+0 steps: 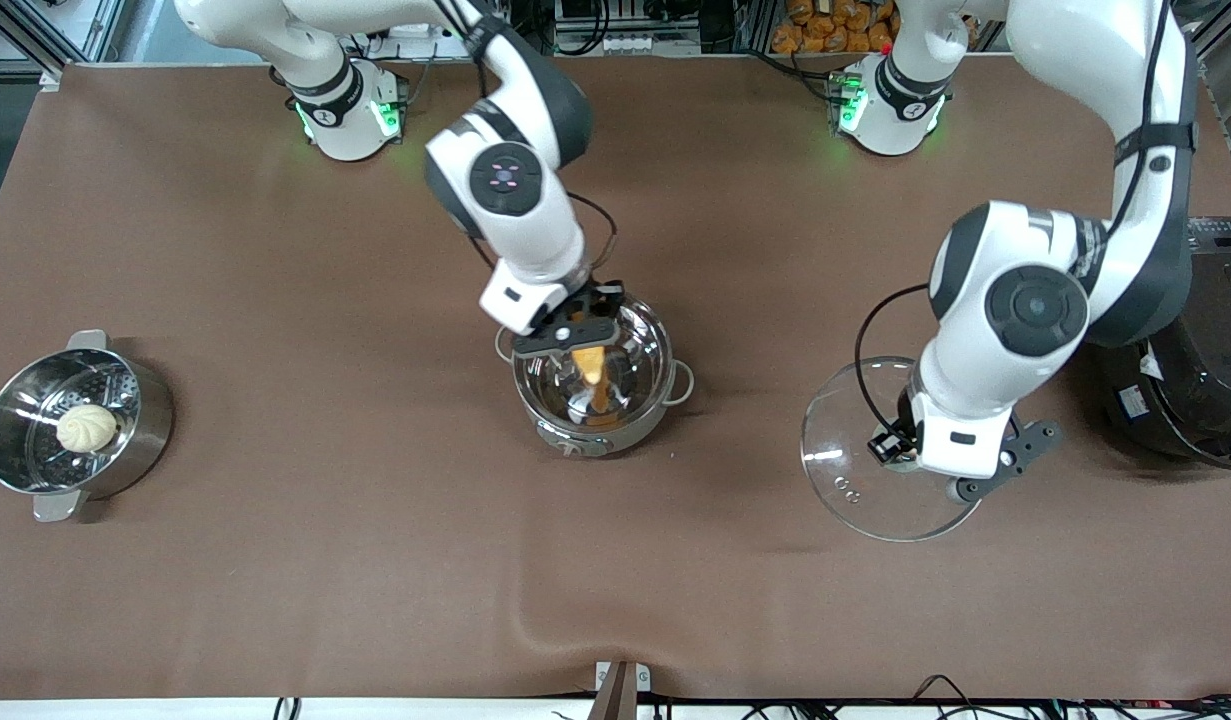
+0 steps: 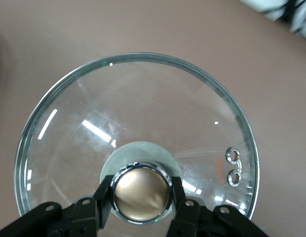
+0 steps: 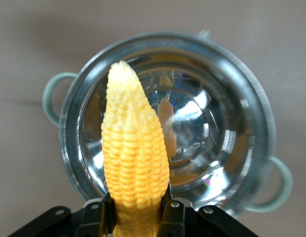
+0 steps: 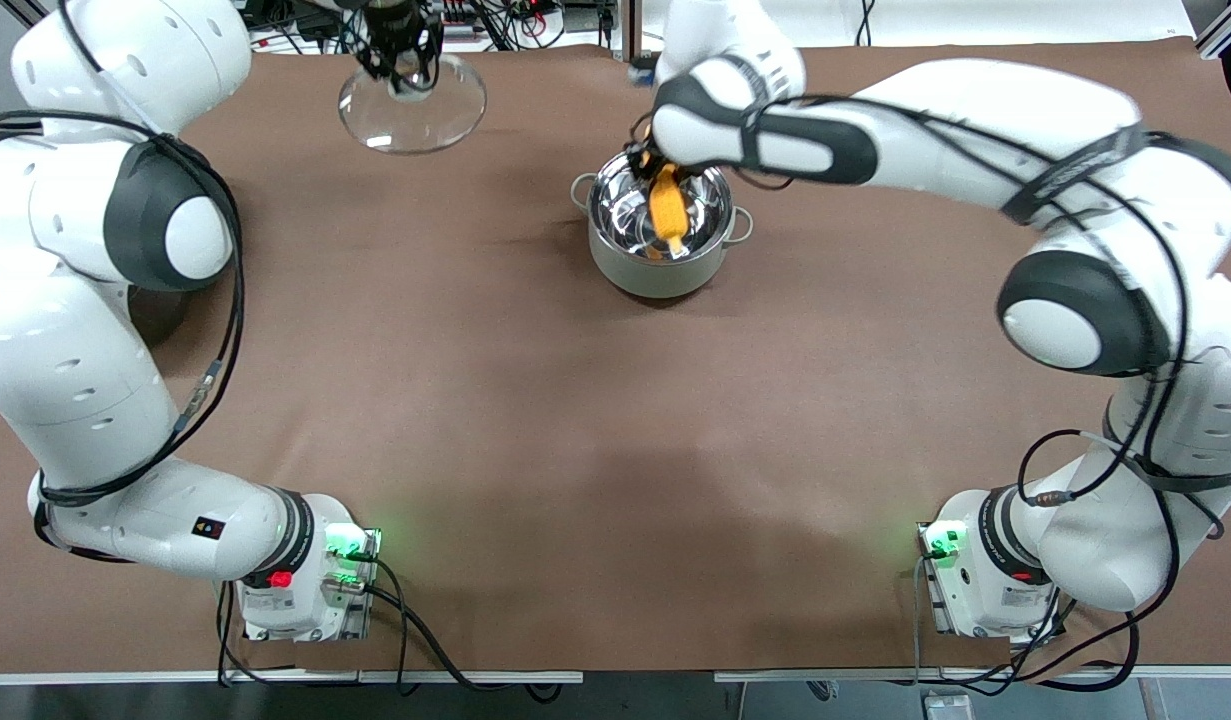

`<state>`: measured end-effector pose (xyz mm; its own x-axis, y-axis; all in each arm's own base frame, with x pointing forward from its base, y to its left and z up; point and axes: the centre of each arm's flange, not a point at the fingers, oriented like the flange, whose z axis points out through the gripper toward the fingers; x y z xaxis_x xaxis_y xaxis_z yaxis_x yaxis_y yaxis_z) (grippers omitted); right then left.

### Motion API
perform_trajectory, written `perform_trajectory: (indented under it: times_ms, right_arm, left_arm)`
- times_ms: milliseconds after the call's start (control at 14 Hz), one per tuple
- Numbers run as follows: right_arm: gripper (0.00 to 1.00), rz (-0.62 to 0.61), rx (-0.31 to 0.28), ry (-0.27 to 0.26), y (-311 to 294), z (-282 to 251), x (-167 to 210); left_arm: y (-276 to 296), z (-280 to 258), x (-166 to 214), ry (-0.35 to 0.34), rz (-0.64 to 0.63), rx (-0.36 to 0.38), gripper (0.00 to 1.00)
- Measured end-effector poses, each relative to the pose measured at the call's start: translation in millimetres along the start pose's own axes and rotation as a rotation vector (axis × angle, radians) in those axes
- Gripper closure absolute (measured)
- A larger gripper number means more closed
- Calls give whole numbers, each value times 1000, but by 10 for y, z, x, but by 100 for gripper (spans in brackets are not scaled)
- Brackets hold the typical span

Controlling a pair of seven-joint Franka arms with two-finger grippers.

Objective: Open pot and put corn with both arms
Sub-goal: 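Lift the lid aside with the left gripper while the right gripper carries corn over pot, then lower the corn into the pot and open the right gripper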

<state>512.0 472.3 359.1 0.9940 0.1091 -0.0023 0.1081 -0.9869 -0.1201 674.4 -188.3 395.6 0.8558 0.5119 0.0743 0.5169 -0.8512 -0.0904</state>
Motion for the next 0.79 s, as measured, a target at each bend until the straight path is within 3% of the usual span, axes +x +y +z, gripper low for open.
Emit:
perform_trajectory:
  times_ms: [214,429,500,786]
  right_arm:
    - [64,24,-27,-13,113,351,125]
    - [59,22,-36,2,125,392,226]
    - [55,16,-42,10,121,379,240]
    - [15,17,-44,30,139,286,308]
  left_arm:
    - [81,613,-48,-54,28,50,49]
    - [181,1038,-107,-35,43,13,49]
    - [174,1140,-138,-22,46,-6,49]
    - [78,1502,-303,-18,56,-23,49]
